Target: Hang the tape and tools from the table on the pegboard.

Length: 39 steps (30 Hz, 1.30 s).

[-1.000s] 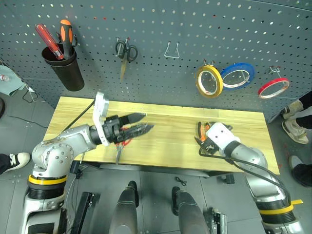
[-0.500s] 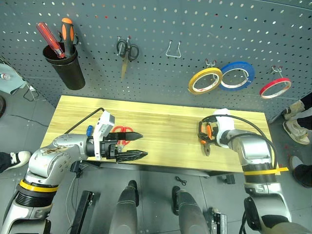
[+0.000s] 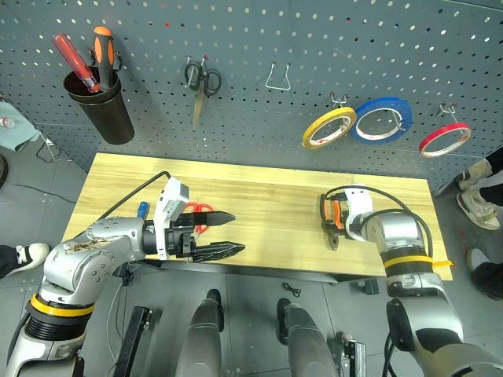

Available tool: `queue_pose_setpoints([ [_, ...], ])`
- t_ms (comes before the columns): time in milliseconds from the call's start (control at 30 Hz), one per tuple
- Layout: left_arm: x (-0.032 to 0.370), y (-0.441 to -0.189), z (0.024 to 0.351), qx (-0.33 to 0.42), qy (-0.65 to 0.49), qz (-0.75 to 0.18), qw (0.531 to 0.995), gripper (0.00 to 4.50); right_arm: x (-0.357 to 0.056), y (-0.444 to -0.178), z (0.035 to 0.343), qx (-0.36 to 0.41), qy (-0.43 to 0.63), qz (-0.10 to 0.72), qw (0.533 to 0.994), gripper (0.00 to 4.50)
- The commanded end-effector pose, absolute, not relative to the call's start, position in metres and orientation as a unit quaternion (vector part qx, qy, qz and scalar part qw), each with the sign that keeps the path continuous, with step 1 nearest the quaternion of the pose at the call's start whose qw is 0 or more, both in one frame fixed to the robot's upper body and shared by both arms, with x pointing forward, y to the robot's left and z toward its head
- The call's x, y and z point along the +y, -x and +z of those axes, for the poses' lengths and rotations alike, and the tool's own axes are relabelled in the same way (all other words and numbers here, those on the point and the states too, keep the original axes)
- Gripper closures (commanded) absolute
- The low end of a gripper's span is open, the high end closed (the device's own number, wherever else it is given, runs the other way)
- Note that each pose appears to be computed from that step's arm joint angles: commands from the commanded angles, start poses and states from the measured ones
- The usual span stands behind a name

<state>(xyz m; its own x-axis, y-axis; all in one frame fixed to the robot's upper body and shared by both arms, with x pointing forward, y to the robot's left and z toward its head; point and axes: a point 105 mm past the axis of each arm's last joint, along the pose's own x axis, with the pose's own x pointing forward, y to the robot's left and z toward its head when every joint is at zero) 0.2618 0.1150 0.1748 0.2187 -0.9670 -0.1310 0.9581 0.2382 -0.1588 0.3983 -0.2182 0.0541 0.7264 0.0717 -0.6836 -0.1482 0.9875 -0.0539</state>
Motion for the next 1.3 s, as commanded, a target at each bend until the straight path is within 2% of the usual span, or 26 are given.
queue_pose_setpoints([
  [33, 0.113, -0.255, 0.183, 0.087, 0.02, -0.628, 0.773, 0.0, -0.218, -0.404, 0.057, 0.353, 0.052, 0.06, 0.932, 0.07],
  [233, 0.113, -0.255, 0.185, 0.087, 0.02, -0.629, 0.773, 0.0, -0.211, -0.408, 0.053, 0.358, 0.047, 0.064, 0.93, 0.07],
  [433, 0.113, -0.254, 0.184, 0.087, 0.02, -0.63, 0.772, 0.0, -0.2, -0.409, 0.054, 0.36, 0.035, 0.079, 0.929, 1.83],
  [600, 0.114, -0.254, 0.184, 0.084, 0.022, -0.626, 0.775, 0.0, -0.196, -0.402, 0.057, 0.349, 0.043, 0.099, 0.931, 1.84],
  [733, 0.12, -0.256, 0.19, 0.076, 0.045, -0.61, 0.788, 0.0, -0.155, -0.392, 0.109, 0.225, 0.072, 0.21, 0.949, 1.84],
  [800, 0.127, -0.259, 0.202, 0.056, 0.087, -0.591, 0.8, 0.0, -0.115, -0.373, 0.171, 0.09, 0.08, 0.287, 0.95, 1.84],
  [867, 0.133, -0.263, 0.216, 0.032, 0.127, -0.574, 0.808, 0.0, -0.088, -0.35, 0.226, -0.034, 0.1, 0.327, 0.939, 1.84],
  [1000, 0.148, -0.281, 0.252, -0.052, 0.203, -0.516, 0.831, 0.0, -0.062, -0.328, 0.314, -0.234, 0.116, 0.309, 0.915, 1.84],
  [1067, 0.155, -0.29, 0.271, -0.093, 0.235, -0.492, 0.833, 0.0, -0.054, -0.324, 0.348, -0.308, 0.125, 0.29, 0.898, 1.84],
  [1167, 0.159, -0.299, 0.296, -0.143, 0.264, -0.471, 0.83, 0.0, -0.051, -0.332, 0.377, -0.369, 0.118, 0.246, 0.889, 1.84],
  [1300, 0.154, -0.308, 0.319, -0.185, 0.289, -0.463, 0.817, 0.0, -0.058, -0.352, 0.401, -0.423, 0.118, 0.177, 0.881, 1.84],
])
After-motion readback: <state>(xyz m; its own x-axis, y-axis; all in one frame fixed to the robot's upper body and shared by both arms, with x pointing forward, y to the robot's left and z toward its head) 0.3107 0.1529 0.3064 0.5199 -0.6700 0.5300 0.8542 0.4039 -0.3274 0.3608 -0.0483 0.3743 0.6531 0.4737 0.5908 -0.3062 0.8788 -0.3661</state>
